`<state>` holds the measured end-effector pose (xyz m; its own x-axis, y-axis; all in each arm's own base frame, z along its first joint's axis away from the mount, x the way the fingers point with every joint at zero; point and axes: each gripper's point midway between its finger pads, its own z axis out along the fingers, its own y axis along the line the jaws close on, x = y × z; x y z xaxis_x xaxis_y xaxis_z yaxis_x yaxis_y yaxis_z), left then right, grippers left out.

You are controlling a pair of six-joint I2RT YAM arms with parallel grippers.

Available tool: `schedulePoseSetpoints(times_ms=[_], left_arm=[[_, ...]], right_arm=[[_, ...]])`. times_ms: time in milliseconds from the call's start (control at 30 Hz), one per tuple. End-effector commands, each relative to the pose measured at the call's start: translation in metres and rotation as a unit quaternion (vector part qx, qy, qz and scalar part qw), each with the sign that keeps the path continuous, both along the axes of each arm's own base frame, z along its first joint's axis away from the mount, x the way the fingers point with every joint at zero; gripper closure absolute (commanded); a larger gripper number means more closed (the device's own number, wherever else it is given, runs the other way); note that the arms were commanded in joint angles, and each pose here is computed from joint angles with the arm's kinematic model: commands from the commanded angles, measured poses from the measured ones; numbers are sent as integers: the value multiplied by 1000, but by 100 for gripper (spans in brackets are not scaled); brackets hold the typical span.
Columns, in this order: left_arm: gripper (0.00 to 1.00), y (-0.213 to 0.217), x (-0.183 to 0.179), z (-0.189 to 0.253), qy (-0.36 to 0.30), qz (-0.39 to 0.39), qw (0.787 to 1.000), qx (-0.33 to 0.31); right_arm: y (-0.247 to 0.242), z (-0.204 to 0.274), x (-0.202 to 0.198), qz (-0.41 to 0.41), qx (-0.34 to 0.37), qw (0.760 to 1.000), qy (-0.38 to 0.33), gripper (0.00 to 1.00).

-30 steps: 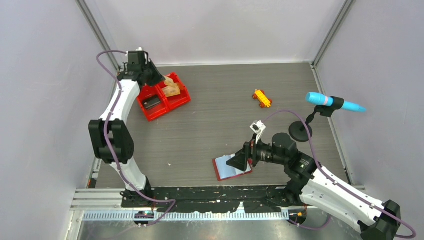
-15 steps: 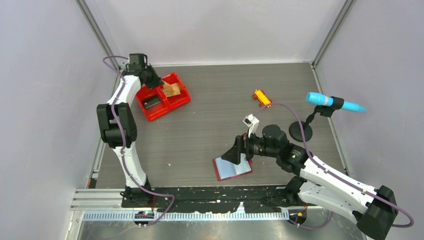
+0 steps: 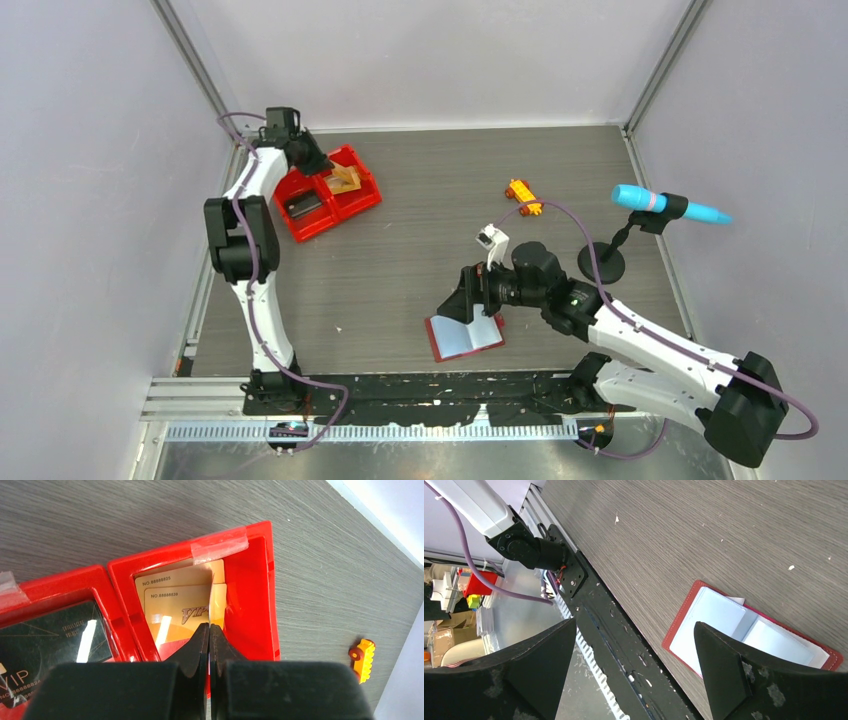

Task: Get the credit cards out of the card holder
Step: Place the credit card in the storage box.

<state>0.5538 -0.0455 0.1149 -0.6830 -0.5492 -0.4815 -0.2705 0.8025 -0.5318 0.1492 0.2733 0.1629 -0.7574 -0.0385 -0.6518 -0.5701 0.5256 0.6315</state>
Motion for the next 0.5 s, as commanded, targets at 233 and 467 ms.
schedulePoseSetpoints(times_ms=[233, 467], left_arm=[[96, 2, 18, 14, -36, -3, 999, 13], [91, 3, 20, 9, -31, 0, 999, 11]], right_arm=[[9, 33, 17, -11, 28, 999, -39, 5], [5, 36, 18, -16, 20, 999, -44, 5]])
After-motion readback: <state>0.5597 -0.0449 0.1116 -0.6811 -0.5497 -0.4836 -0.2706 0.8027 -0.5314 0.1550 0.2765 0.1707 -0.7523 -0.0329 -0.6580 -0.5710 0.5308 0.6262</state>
